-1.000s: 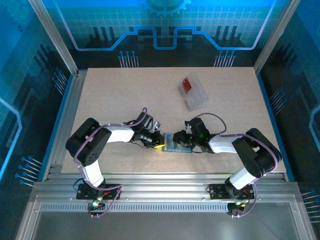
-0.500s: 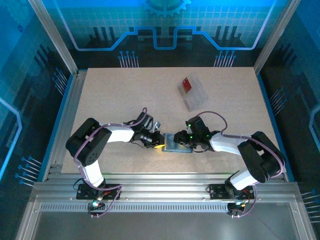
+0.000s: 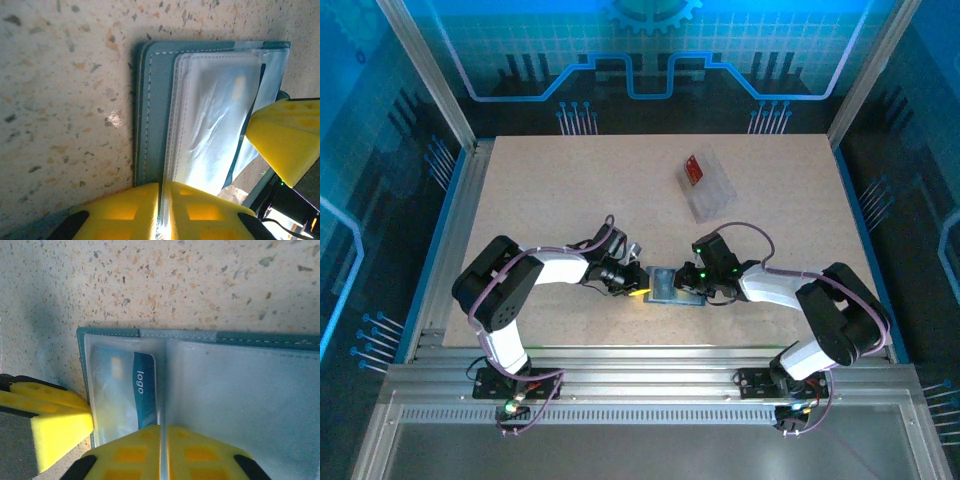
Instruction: Put the credit cards into the card holder
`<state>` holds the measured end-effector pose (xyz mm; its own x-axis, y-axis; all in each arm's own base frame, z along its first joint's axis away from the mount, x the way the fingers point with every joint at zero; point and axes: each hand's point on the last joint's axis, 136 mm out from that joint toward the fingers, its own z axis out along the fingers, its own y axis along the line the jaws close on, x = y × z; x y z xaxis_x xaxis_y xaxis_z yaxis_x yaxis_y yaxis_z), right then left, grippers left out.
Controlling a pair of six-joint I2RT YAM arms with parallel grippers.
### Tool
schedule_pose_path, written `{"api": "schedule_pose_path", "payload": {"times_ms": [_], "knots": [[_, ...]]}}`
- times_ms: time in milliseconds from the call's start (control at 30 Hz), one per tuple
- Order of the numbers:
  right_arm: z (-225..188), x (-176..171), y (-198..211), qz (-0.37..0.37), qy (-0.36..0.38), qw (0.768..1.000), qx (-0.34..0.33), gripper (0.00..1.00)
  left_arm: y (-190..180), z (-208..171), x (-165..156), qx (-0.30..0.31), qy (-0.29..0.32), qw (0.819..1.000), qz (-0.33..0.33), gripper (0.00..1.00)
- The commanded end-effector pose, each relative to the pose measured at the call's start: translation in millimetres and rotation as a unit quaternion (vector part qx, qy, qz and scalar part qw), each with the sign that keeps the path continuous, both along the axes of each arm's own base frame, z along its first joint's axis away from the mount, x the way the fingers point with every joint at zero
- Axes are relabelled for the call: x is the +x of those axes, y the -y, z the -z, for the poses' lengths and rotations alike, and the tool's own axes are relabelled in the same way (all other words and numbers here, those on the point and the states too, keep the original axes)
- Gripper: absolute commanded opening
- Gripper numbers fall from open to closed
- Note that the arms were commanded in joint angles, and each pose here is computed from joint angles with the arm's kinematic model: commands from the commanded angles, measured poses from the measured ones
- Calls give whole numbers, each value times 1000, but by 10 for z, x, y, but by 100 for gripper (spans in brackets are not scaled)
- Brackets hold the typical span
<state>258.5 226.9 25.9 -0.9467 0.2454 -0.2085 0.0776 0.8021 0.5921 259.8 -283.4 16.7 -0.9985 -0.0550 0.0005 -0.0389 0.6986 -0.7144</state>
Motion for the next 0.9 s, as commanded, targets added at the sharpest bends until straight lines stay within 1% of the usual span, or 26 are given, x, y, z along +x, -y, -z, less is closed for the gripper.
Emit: {"api": "schedule_pose_path", "payload": {"times_ms": [0,333,500,633,867], "knots": [[-18,-3,-36,-6,0,1000,-7,9,-53,162,-70,28,-20,999,2,16],[-1,4,-133,-19,-2,1000,1,2,-50,159,-64,27,-20,999,2,16],[-28,11,-219,-31,3,999,7,2,-50,164,-67,27,-20,999,2,16],[-66,15,-247,-39,11,999,6,6,-46,148,-63,25,-19,999,2,16],[-163,1,-57,-31,24,998,-42,17,-51,107,-62,24,-13,1000,1,16]]}}
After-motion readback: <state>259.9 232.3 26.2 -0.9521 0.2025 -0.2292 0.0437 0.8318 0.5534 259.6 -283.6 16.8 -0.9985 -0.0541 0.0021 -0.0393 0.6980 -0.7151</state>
